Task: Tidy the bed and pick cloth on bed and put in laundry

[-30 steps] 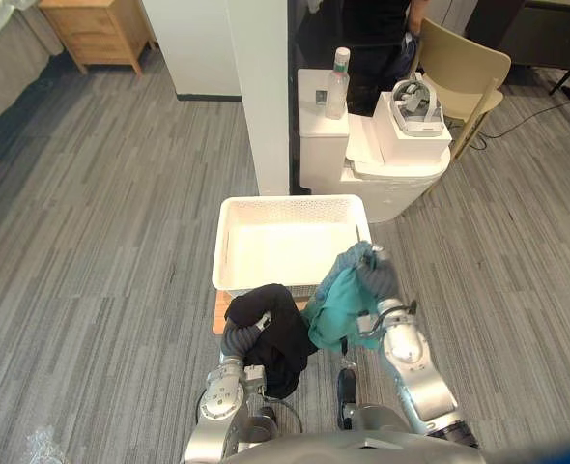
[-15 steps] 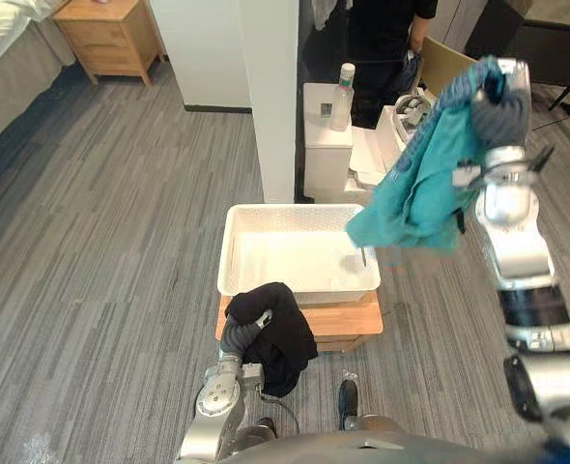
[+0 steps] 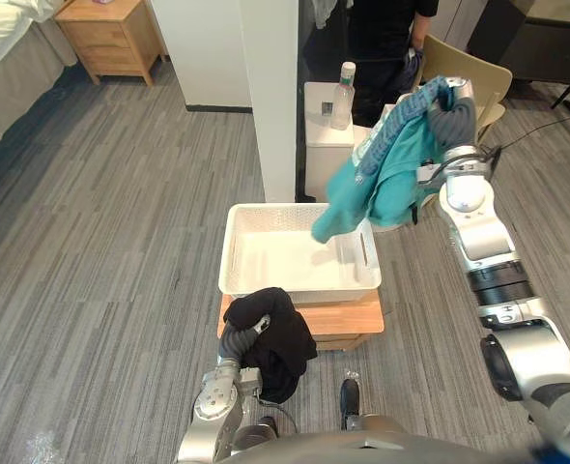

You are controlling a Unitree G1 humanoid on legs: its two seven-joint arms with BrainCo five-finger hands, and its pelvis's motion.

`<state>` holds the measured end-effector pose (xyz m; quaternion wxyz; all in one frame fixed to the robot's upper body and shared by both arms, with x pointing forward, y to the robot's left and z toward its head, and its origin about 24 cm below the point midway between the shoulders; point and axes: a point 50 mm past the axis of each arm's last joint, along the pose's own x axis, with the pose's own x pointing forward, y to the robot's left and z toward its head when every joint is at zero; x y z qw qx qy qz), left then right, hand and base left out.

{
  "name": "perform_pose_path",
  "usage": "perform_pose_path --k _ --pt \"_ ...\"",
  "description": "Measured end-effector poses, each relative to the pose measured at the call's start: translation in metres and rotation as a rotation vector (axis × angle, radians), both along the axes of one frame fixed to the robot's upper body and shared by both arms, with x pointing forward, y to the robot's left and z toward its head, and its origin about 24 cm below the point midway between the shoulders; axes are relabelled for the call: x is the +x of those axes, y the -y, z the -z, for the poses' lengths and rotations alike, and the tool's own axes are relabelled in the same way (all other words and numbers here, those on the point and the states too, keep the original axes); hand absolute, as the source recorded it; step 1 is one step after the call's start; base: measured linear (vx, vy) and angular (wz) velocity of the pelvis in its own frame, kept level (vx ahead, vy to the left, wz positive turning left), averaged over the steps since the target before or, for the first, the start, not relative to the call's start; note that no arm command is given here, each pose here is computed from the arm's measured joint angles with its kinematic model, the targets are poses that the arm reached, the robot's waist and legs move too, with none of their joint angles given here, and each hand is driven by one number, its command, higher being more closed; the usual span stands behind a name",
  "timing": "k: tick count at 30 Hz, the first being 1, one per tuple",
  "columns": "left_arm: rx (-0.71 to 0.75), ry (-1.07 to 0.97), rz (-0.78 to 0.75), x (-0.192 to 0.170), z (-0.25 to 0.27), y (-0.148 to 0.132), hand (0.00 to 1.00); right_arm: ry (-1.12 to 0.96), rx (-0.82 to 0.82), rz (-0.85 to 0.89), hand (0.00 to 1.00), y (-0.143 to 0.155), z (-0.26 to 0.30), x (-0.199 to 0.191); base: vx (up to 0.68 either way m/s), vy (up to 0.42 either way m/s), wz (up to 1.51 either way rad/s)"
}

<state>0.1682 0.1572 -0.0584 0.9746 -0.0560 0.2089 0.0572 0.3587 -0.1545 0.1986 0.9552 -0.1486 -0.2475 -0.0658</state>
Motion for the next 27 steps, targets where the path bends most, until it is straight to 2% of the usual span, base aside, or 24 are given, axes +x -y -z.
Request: perform_pose_path --k 14,23,24,27 --pt "-0.013 0.014 -0.003 0.002 -0.003 0.004 1.00 -0.325 0.140 -0.085 1.00 -0.043 0.100 -0.020 0.00 0.000 0.03" --pt "-0.022 0.013 -0.007 0.001 -0.002 0.006 1.00 -0.553 0.181 -0.030 1.00 -0.036 0.166 -0.047 -0.05 -0.032 0.03" --pt "-0.022 0.014 -0.006 0.002 -0.002 0.007 1.00 -0.574 0.185 -0.026 0.00 -0.036 0.171 -0.050 -0.03 -0.027 0.02" --pt "-0.017 0.021 -0.005 0.003 -0.004 0.006 1.00 -0.622 0.183 -0.017 0.00 -0.039 0.186 -0.060 0.00 0.000 0.00"
